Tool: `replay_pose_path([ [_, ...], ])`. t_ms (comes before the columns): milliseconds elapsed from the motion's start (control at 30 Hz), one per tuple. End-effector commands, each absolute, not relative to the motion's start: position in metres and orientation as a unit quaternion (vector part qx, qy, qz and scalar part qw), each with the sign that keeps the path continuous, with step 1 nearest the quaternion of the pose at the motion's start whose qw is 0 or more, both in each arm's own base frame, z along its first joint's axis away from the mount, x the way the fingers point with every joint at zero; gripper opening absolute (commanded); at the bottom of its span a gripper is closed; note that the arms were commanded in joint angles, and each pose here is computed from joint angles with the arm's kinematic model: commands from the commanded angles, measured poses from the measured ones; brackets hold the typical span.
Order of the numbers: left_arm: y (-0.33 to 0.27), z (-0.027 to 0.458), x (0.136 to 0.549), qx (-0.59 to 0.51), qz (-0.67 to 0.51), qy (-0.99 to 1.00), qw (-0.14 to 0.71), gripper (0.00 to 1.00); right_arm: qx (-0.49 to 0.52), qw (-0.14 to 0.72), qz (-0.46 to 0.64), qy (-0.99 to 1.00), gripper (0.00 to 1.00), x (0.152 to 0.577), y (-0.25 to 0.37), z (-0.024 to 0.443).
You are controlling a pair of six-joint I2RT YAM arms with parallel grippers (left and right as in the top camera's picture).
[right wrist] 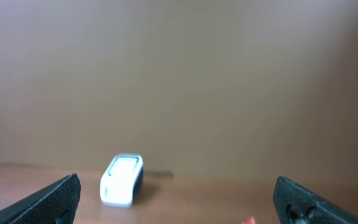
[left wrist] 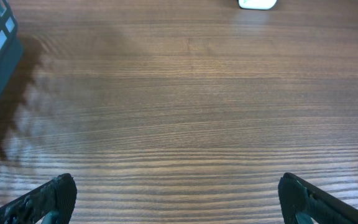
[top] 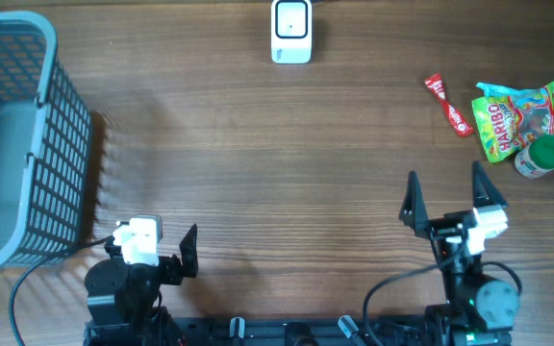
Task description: Scan the item barcode
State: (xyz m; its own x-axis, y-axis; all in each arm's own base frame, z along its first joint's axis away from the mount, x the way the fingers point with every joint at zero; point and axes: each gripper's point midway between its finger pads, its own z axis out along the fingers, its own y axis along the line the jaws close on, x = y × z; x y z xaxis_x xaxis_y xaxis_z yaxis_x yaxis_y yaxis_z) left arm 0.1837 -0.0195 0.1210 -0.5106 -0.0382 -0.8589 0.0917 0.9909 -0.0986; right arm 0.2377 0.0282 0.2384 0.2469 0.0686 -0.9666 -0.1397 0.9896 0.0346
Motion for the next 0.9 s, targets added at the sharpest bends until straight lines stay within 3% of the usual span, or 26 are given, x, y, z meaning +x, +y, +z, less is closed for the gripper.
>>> replay_pose_path([
  [0, -0.020, 0.121, 0.184, 0.021, -0.064, 0.865, 0.497, 1.00, 0.019, 0.781, 0.062, 0.621, 1.00, 0.240, 0.014, 0.231],
  [300, -0.020, 0.121, 0.184, 0.021, -0.064, 0.865, 0.497, 1.00, 0.022, 0.708, 0.051, 0.704, 1.00, 0.246, 0.012, 0.177],
  [867, -0.020, 0.121, 0.184, 0.021, -0.064, 0.865, 0.497, 1.00, 0.015, 0.706, 0.066, 0.705, 1.00, 0.246, 0.017, 0.177],
])
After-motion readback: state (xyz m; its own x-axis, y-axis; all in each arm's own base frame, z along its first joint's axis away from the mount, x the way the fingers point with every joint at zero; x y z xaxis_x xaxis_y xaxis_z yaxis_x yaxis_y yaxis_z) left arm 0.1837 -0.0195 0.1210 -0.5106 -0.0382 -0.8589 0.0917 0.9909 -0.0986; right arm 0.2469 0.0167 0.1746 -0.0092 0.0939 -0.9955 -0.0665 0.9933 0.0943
